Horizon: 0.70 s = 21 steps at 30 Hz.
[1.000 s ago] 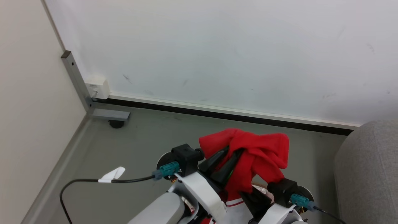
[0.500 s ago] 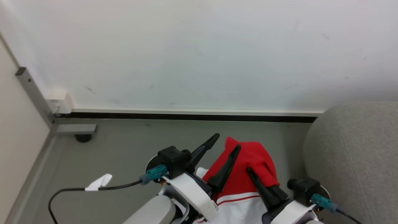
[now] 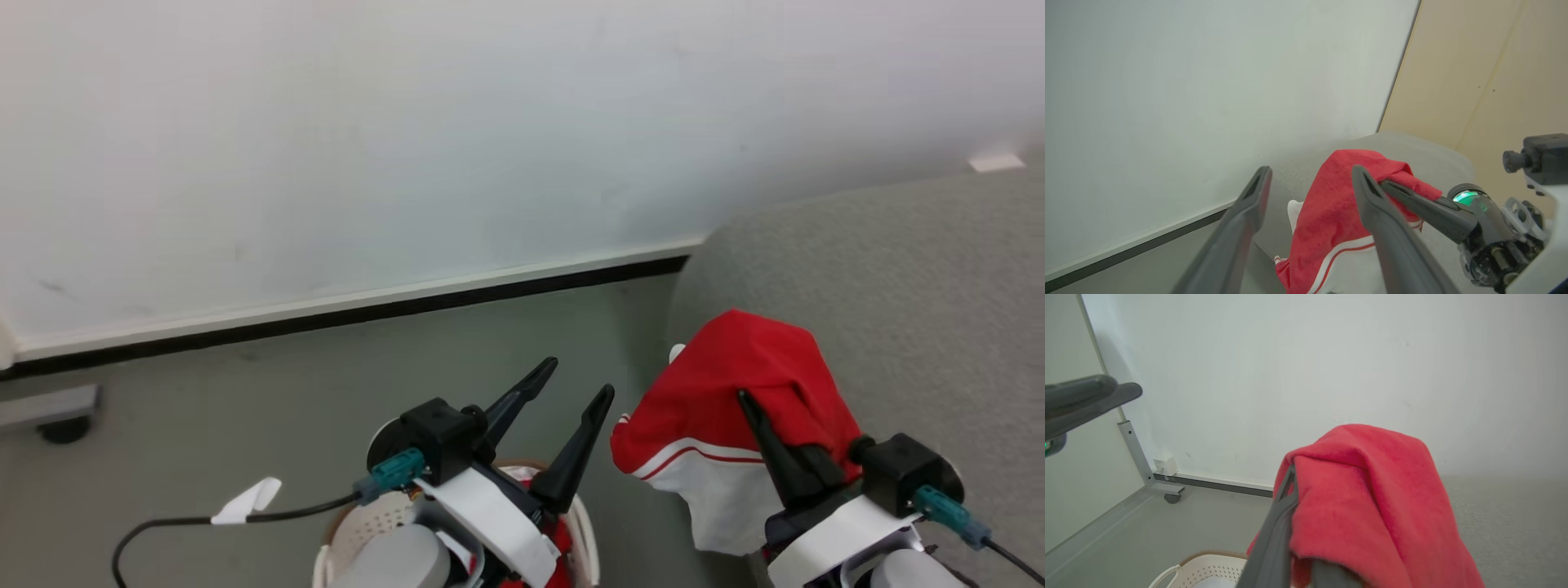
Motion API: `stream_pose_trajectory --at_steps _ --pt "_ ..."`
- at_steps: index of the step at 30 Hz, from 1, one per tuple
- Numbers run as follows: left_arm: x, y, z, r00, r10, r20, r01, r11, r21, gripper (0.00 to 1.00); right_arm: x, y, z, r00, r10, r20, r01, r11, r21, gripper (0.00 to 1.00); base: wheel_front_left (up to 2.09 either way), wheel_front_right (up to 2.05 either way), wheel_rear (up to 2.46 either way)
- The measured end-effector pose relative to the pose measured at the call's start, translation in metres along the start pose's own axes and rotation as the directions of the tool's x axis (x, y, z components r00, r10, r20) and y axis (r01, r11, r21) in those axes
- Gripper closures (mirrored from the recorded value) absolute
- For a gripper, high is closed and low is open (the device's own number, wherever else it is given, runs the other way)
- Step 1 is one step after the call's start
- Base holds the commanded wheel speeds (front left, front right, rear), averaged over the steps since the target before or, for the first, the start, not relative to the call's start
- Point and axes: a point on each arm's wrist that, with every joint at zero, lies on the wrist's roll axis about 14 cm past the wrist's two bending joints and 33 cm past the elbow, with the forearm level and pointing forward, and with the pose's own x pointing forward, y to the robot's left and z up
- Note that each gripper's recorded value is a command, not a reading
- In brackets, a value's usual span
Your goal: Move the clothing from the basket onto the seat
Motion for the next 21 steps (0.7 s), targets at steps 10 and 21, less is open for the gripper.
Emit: stream_pose_trajectory --at_steps 10,21 --pt "0.027 -0.029 -0.031 0.992 -0.123 -0.041 0.121 0.992 -0.043 0.0 -0.04 -0.066 0.025 0.975 -0.212 0.064 0.216 0.975 -0.048 1.0 0.0 0.0 0.0" --pt "0.042 -0.05 -0.049 0.977 -0.205 -0.057 0.2 0.976 -0.083 0.0 -0.069 -0.092 0.029 0.942 -0.326 0.078 0.331 0.941 -0.065 1.0 0.0 0.0 0.0"
